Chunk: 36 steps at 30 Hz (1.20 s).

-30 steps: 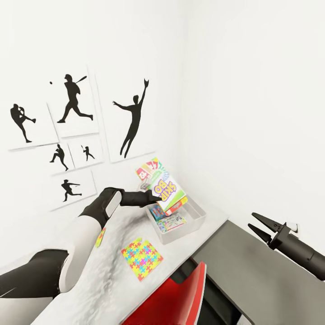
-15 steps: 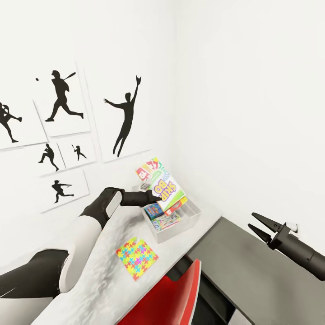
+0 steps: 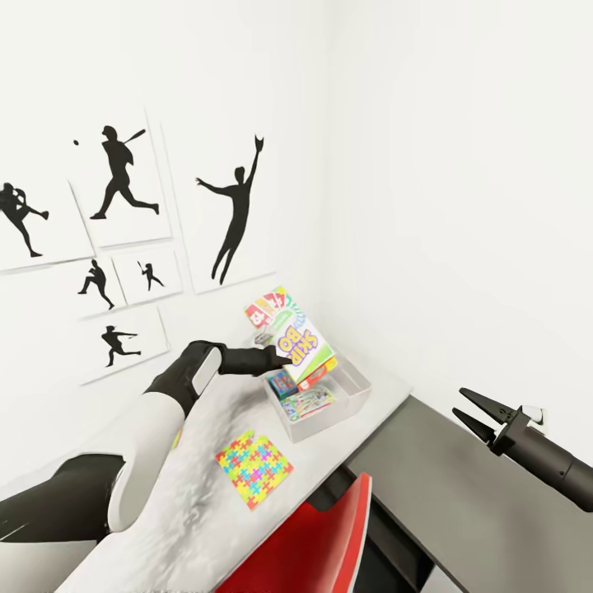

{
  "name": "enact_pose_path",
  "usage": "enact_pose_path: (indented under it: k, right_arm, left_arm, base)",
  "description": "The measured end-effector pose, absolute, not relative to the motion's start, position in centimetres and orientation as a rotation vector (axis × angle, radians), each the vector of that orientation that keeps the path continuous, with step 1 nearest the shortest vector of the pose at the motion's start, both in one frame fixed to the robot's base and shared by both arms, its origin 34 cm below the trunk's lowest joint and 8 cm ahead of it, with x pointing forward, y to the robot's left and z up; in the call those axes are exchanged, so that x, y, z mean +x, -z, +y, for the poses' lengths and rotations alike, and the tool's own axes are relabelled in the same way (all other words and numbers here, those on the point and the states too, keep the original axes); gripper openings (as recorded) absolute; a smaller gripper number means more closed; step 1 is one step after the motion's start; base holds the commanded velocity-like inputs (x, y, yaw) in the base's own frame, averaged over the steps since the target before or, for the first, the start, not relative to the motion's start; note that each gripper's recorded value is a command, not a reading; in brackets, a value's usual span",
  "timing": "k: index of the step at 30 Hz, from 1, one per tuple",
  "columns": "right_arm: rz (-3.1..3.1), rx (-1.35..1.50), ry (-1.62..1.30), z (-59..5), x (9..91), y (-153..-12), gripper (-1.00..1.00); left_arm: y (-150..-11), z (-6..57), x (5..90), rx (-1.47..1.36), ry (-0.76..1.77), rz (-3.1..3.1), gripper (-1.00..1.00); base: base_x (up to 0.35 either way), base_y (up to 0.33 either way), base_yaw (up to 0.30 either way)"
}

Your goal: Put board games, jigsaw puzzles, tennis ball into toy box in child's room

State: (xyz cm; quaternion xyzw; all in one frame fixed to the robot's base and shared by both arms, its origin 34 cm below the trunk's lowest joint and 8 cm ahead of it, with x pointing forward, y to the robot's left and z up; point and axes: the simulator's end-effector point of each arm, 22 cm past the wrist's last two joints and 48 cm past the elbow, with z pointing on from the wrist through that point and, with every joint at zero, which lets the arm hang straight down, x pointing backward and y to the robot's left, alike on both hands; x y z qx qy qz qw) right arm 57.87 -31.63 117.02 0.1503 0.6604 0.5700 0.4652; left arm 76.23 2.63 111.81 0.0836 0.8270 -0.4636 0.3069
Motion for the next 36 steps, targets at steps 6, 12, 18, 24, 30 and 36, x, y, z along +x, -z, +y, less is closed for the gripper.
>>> enact_pose_path:
  k: [6, 12, 18, 24, 30, 36]
  right_arm:
    - [1.629, 0.376, -1.400, -31.6, 58.0, -116.6, 1.00]
    - [1.636, 0.383, -1.401, -31.6, 58.2, -116.2, 1.00]
    - [1.643, 0.389, -1.400, -31.6, 58.3, -115.8, 1.00]
    - [1.651, 0.397, -1.400, -31.6, 58.4, -115.3, 1.00]
    - [1.647, 0.413, -1.392, -32.2, 58.6, -115.0, 1.00]
    - [1.652, 0.422, -1.390, -32.3, 58.7, -114.6, 1.00]
  left_arm:
    - [-111.2, 2.8, 76.5, 0.208, 1.221, 2.197, -1.00]
    - [-110.9, 2.6, 76.7, 0.208, 1.221, 2.194, -1.00]
    - [-110.5, 2.1, 76.8, 0.219, 1.223, 2.194, -1.00]
    - [-110.0, 2.0, 76.9, 0.217, 1.225, 2.200, -1.00]
    - [-109.4, 2.0, 77.0, 0.213, 1.229, 2.206, -1.00]
    - [-110.0, 1.9, 77.4, 0.221, 1.231, 2.183, -1.00]
  base:
    - [0.000, 0.000, 0.155]
    - [0.000, 0.000, 0.134]
    - [0.000, 0.000, 0.111]
    - [0.000, 0.000, 0.081]
    - [0.000, 0.000, 0.067]
    - [0.000, 0.000, 0.051]
